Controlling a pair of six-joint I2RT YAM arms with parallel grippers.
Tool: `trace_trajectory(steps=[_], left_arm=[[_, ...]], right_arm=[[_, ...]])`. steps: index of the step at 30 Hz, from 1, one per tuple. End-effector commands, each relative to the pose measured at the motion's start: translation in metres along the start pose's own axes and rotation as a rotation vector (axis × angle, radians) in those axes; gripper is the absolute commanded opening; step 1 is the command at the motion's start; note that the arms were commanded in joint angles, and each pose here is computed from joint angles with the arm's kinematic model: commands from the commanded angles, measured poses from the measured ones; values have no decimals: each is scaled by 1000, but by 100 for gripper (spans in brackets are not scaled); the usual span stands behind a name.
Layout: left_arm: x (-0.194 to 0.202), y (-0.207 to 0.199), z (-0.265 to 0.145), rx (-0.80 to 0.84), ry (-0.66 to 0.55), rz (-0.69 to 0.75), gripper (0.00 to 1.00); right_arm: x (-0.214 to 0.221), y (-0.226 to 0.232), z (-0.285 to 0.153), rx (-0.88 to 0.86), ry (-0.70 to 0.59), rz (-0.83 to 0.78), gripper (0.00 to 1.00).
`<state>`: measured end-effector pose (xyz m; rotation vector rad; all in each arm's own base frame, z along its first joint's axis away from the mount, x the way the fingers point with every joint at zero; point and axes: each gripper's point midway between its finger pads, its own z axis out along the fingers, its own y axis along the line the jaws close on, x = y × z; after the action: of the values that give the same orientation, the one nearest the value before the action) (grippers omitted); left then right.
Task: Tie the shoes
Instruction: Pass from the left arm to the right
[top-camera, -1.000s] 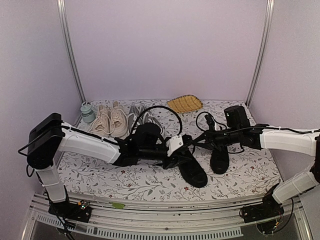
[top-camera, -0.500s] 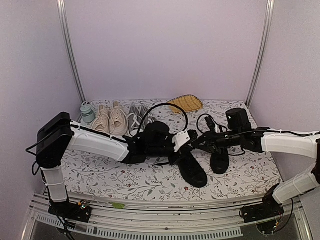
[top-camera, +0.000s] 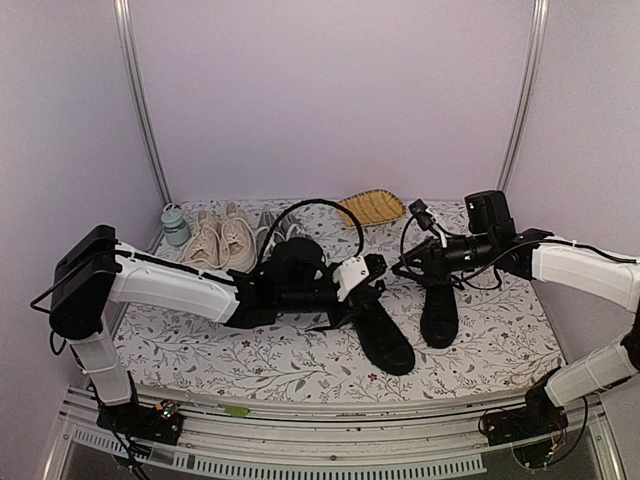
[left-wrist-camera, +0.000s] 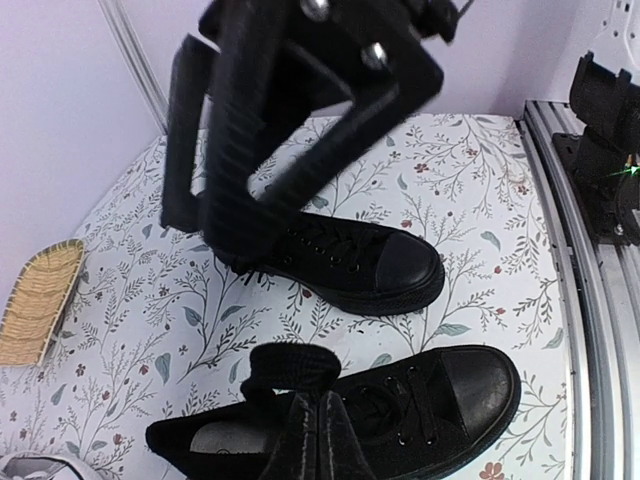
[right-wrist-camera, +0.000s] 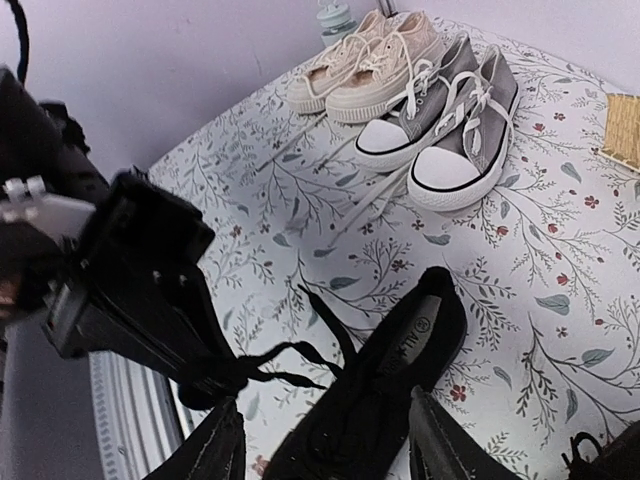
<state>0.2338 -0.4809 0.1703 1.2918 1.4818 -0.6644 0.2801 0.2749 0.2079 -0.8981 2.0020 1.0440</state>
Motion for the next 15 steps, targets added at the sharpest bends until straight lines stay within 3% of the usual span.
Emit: trace_trajectory(steps=[1,7,15], left_arm=[[-6,3,-2,24,-21,20,0],[-5,8,-6,51,-29,23,0],[-2,6,-3,99,-23,52,0]], right_arm=[[22,-10,10,5,20,-372,57],[25,-4,24,-74,-84,-571,53],[46,20,62,-216,-84,-584,48]])
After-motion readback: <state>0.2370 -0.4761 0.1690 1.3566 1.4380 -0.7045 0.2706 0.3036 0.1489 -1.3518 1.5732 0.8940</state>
